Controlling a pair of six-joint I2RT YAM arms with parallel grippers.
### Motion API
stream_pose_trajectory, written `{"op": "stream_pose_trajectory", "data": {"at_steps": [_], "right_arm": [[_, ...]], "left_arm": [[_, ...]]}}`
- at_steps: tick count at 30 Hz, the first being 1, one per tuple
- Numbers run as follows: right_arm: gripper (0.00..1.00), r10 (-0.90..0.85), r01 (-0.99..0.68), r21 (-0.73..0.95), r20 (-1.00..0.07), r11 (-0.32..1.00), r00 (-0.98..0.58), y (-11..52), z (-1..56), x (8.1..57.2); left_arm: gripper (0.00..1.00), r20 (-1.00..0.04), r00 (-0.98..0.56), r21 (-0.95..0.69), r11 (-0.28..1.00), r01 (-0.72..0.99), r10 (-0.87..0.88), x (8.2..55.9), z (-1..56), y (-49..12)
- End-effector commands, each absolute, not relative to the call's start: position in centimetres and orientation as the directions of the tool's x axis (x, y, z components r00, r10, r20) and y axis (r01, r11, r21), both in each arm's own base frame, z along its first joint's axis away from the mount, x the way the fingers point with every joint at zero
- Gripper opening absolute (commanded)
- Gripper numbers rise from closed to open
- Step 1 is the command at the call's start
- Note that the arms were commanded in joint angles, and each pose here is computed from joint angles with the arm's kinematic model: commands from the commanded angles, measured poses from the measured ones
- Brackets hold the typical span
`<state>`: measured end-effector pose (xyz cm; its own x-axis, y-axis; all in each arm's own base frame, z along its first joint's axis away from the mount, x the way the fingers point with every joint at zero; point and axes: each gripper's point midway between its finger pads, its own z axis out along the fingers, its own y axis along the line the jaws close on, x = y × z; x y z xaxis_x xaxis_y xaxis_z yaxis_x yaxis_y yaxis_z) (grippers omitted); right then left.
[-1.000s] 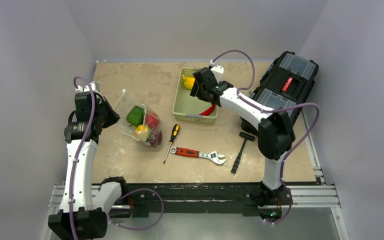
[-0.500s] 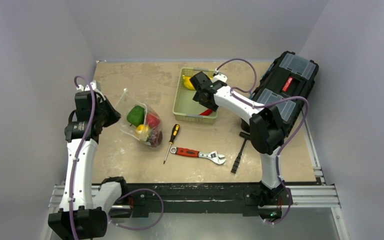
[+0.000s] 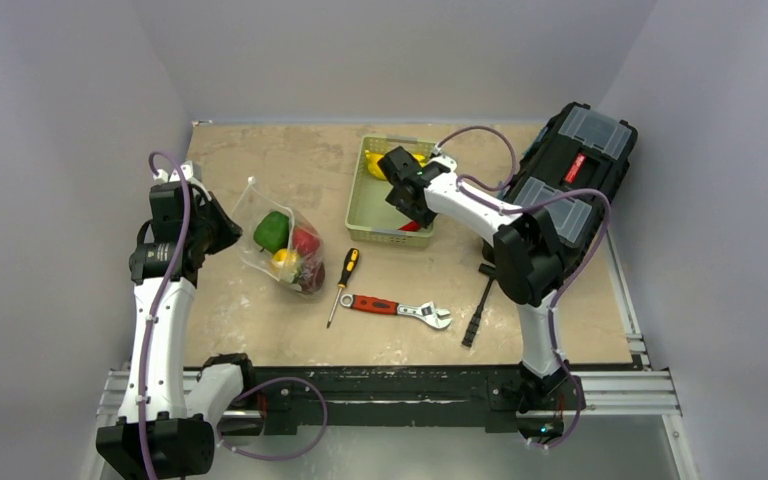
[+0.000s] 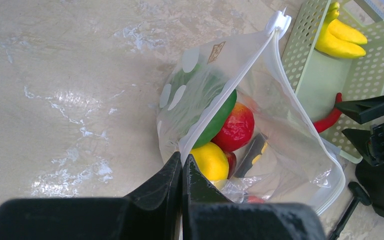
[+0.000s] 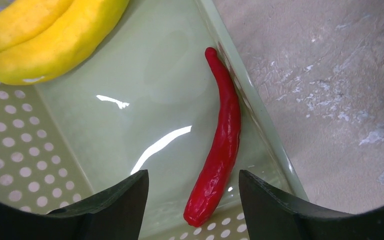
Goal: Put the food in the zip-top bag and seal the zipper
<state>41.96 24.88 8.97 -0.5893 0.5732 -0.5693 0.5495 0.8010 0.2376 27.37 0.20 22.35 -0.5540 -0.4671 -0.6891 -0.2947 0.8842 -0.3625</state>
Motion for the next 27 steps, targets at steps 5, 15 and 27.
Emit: {"op": "stream_pose_trajectory", "data": {"at_steps": [5, 15, 27], "right_arm": [[0.64, 0.625, 0.622, 0.213, -0.525, 0.754, -0.578, 24.4, 6.4, 41.8], [0.4, 0.601, 0.597, 0.213, -0.544, 0.774, -0.585, 24.5, 5.9, 43.2], [0.0, 0.496, 0.432, 0.278, -0.666, 0.858, -0.557, 25.7, 12.7, 46.6]], "left_arm": [[0.0, -0.716, -0.538, -0.36, 0.896, -0.261, -0.444, 27.9, 22.9, 0.3], [0.0, -0.712, -0.544, -0.364, 0.895, -0.257, -0.445, 27.9, 22.8, 0.1], [0.0, -0.701, -0.558, -0.365, 0.896, -0.255, -0.444, 28.1, 22.3, 0.0]]}}
